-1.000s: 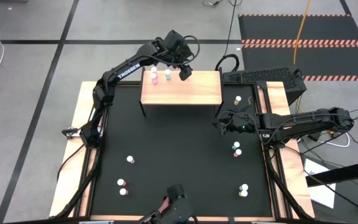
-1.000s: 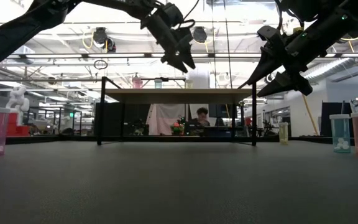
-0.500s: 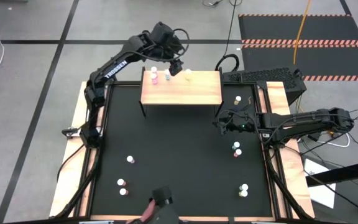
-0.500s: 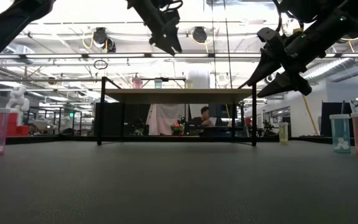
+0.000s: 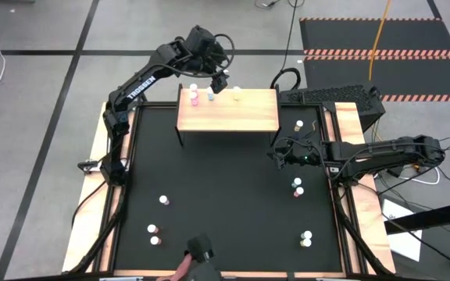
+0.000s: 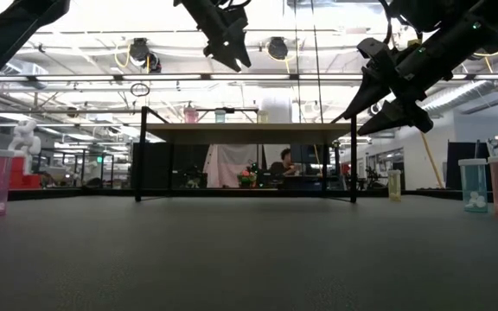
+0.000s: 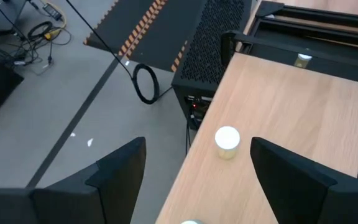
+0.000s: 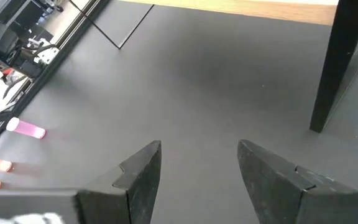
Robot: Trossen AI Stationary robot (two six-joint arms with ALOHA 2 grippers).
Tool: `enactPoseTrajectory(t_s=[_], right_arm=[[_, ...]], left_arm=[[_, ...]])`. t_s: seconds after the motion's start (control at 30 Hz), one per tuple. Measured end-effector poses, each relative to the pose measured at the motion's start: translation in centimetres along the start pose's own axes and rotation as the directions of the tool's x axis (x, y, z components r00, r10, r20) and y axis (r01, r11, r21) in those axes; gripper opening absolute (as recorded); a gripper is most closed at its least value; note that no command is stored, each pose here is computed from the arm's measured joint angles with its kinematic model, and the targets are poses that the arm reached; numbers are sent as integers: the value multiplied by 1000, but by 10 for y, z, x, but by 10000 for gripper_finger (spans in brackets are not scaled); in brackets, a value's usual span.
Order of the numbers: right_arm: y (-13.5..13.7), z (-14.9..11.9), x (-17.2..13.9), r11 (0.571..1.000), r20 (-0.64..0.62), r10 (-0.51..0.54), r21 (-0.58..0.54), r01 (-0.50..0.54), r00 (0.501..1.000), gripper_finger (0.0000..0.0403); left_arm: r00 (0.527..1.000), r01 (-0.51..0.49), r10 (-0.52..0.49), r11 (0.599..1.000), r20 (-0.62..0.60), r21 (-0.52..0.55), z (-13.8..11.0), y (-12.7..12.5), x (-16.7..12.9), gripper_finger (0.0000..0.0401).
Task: Pick and place medicine bottles onto shelf by color
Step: Put the top blue pill bottle on the shelf aligned with the other blue pill bottle
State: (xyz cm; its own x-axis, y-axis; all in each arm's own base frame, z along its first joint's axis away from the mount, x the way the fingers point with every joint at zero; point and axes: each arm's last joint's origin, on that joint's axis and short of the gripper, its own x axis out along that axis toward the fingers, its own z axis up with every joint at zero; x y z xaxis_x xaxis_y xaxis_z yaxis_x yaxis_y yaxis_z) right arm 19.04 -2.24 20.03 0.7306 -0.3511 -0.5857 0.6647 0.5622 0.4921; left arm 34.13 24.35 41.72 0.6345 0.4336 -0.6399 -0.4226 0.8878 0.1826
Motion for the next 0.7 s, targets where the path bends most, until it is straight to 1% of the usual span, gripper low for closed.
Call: enactPoseTrajectory(t_s=[0.23,0.4,0.6,0.7], right_arm=[[0,0,0,1000,0,0,2,0,1000,208],[0,0,0,1000,-1,2,2,-2,1000,208],[1,-1,0,1000,-31,26,3,-26,999,208],[1,-1,0,999,-46,39,4,-39,998,208]], left_arm=[[1000,6,-6,1000,2,1,0,-1,0,292],[999,21,-21,1000,26,4,3,-5,-5,289],[995,79,-80,997,53,10,7,-13,-18,259],[994,81,-82,997,78,9,9,-15,-20,239]])
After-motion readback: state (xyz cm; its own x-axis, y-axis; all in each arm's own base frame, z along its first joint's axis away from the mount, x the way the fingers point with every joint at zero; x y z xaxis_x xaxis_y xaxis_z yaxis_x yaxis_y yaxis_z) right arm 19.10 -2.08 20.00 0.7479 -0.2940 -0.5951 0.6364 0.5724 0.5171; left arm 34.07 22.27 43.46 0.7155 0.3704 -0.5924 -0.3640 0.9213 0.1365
